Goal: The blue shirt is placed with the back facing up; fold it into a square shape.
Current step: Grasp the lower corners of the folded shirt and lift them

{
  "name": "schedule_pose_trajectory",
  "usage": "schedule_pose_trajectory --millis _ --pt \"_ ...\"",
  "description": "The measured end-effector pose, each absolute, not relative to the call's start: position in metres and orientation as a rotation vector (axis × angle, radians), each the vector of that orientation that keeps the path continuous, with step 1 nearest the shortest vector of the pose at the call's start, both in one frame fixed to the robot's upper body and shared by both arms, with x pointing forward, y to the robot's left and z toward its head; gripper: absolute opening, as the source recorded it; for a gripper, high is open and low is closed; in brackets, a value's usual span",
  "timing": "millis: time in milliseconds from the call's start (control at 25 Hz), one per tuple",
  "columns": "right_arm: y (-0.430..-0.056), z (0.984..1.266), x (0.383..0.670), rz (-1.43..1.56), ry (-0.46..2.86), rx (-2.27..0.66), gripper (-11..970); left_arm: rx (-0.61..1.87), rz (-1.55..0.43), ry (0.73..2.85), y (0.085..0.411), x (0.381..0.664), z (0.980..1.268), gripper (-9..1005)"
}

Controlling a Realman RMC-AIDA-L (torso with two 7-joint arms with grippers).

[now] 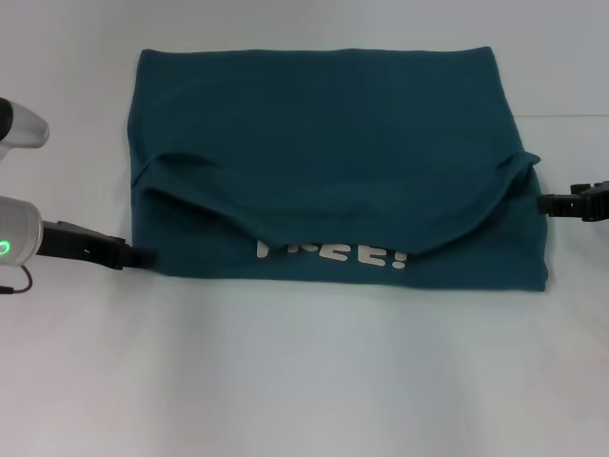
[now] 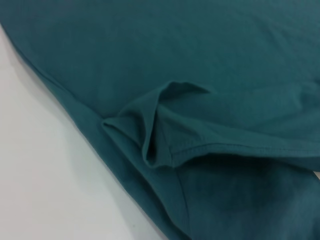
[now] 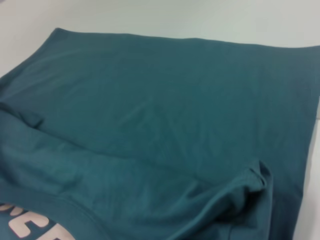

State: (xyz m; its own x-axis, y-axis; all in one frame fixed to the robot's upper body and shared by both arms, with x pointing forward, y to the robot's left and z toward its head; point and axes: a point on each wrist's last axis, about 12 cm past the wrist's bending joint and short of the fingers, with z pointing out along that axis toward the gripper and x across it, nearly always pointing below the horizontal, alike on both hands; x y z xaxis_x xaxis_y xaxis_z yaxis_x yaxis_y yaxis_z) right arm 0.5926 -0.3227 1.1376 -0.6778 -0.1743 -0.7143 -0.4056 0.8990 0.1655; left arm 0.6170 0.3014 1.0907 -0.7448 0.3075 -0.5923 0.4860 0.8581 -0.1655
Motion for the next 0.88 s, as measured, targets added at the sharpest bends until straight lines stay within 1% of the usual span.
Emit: schedule_pose_trajectory --millis 560,880 --pt "-0.324 1.136 0.592 0.401 2.319 -0.407 613 0.557 -0.374 2.479 0.306 0.616 1.083 557" --pt "-0.322 1.138 0.594 0.4 2.314 -0.414 613 0.559 -0.376 2.476 0.302 0.615 1.08 556"
